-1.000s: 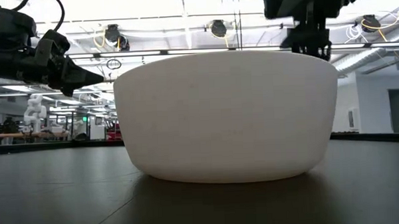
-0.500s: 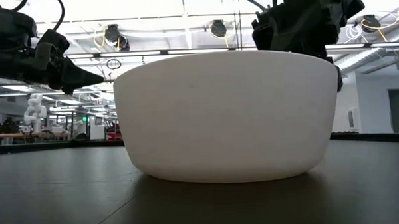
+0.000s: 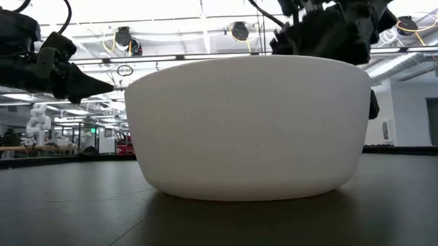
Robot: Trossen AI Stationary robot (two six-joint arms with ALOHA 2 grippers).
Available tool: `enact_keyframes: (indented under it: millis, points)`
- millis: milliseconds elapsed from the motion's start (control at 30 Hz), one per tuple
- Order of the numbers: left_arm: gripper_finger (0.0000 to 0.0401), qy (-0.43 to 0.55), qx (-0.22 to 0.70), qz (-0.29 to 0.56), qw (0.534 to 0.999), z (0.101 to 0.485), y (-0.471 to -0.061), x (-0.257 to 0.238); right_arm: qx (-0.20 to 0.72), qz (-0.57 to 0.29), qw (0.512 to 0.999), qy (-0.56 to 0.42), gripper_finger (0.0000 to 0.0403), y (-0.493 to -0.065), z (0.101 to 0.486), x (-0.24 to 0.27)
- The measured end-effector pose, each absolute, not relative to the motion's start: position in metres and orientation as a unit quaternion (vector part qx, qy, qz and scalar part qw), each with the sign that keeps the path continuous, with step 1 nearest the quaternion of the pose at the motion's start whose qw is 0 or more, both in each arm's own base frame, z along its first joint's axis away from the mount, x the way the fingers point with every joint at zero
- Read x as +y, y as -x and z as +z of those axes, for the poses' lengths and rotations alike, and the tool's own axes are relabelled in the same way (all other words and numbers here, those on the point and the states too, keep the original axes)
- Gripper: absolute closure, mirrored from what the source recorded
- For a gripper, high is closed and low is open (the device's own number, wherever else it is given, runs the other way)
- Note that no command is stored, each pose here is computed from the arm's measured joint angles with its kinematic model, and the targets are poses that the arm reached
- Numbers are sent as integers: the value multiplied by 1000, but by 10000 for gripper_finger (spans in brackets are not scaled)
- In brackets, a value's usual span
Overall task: Nest bowls inside each other
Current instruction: Stack the white bowl on top of the stacked white bowl
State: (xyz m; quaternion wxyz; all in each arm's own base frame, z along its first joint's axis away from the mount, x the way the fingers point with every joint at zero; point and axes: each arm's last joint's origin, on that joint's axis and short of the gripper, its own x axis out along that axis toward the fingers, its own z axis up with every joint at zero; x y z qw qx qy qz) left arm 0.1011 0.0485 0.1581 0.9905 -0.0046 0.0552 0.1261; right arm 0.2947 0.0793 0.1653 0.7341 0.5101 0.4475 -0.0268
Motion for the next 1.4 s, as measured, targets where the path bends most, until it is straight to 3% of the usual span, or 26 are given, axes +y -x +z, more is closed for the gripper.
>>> enact_keyframes:
  millis: [367,967,1100,1300,1400]
  points:
    - [398,-4,57,123,991,158,-101,48,481,-19,711,-513,227,-306,150,84]
    - [398,-15,61,119,991,157,-101,48,497,-1,724,-478,236,-318,146,89]
    - [398,-17,61,118,991,157,-101,48,510,-7,721,-469,277,-316,145,89]
    - [398,-22,62,118,991,157,-101,48,518,0,729,-448,382,-314,143,88]
    - [398,-23,62,117,991,157,-101,48,515,12,739,-435,395,-314,145,88]
